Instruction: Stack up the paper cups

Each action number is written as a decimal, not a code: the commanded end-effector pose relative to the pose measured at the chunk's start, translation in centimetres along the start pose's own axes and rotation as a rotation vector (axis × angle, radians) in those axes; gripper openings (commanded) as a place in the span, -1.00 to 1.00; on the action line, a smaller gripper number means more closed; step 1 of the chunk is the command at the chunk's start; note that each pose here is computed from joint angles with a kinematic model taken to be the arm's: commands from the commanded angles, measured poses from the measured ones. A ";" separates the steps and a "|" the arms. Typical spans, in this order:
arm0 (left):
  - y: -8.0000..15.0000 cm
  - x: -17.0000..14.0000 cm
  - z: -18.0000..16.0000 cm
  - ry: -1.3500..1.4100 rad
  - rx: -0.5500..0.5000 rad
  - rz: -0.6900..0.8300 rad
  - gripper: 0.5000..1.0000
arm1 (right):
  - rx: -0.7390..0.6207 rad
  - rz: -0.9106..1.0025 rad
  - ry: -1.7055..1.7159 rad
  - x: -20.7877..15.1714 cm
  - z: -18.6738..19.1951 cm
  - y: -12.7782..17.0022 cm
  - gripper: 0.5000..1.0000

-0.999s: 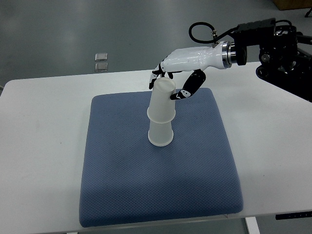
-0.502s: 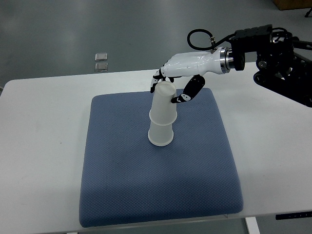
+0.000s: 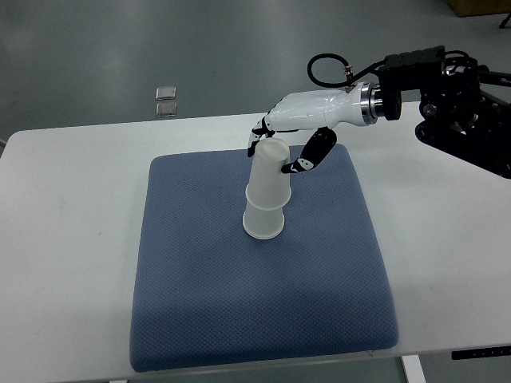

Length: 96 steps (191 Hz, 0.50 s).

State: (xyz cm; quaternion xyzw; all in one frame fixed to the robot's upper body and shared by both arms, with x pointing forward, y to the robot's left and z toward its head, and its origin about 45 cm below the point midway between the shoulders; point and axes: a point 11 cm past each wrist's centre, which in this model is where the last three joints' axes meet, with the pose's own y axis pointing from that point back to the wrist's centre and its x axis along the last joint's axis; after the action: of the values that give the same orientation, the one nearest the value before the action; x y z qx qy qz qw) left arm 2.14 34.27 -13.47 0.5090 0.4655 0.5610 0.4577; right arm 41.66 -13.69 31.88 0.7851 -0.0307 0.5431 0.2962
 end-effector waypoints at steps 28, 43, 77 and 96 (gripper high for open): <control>0.0 0.0 0.0 0.000 0.000 0.000 1.00 | -0.003 -0.001 -0.002 0.0 0.1 0.1 0.43; 0.0 0.0 0.0 0.000 0.000 0.000 1.00 | -0.004 0.001 -0.004 0.1 0.1 0.2 0.44; 0.0 0.0 0.0 0.000 -0.001 0.000 1.00 | -0.016 0.022 -0.022 0.2 0.6 0.7 0.44; 0.0 0.0 0.0 0.000 0.000 0.000 1.00 | -0.015 0.061 -0.104 0.1 1.1 0.9 0.44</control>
State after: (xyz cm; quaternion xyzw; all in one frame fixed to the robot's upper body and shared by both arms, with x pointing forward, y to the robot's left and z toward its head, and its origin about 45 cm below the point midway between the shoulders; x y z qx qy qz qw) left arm 2.14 34.27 -13.48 0.5091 0.4655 0.5610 0.4577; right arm 41.99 -14.50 32.13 0.7908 -0.0484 0.5342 0.2948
